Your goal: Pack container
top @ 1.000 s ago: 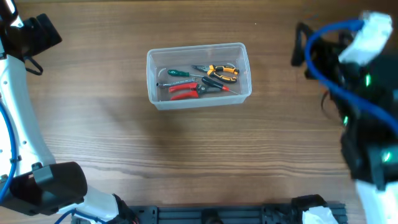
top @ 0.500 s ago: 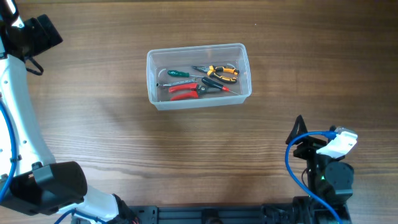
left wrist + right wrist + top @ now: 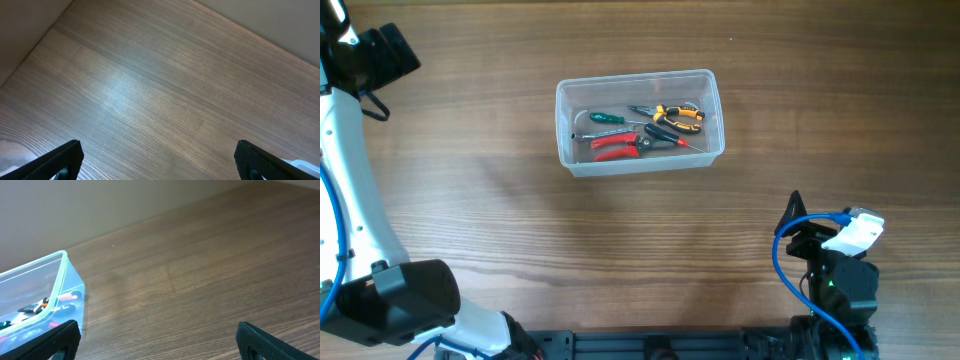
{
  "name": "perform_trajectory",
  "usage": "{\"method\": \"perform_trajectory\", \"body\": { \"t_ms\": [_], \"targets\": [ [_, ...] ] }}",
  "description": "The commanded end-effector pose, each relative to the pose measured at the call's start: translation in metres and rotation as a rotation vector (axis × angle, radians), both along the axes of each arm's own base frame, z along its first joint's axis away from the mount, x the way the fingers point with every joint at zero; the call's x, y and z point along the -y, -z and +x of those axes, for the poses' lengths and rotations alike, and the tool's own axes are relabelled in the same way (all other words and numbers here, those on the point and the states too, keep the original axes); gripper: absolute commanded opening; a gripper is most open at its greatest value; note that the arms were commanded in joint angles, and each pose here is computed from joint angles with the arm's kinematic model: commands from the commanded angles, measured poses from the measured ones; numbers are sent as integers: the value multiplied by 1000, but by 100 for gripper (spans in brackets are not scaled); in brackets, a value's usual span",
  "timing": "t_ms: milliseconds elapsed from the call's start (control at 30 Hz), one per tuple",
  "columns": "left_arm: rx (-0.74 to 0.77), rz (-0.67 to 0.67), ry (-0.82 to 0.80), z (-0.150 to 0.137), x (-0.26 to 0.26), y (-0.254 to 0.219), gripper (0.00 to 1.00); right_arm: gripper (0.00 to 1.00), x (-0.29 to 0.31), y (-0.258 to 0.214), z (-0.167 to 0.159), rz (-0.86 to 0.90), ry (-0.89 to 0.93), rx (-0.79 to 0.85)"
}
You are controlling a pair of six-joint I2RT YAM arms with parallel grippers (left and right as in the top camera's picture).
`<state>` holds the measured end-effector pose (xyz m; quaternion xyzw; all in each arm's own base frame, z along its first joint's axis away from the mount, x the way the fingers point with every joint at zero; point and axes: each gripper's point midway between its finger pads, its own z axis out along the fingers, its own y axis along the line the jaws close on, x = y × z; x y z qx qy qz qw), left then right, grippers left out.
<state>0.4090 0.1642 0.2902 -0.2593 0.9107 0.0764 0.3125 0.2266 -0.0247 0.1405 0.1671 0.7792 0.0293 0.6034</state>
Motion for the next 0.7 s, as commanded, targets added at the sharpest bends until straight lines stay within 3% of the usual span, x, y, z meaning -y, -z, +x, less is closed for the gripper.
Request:
{"method": "perform_trajectory", "body": {
  "t_ms": [0,133,233,300,400,533,667],
  "targets": [
    [-1,-8,-11,0,-2,2,100,100,5,-2,-1,-2,27,15],
    [-1,-8,-11,0,-2,3,100,100,5,-2,-1,-2,27,15],
    [92,23,37,-14,24,-38,100,100,5,-2,-1,-1,27,15],
    [162,39,115,-35,62,-66,100,100,5,-2,-1,-1,27,15],
    [237,40,275,-104,128,-75,100,100,5,-2,-1,-2,27,15],
    [263,85,235,-177,121,-34,100,100,5,-2,-1,-2,27,15],
    [115,60,182,-224,114,72,100,100,5,-2,-1,-2,27,15]
  ]
}}
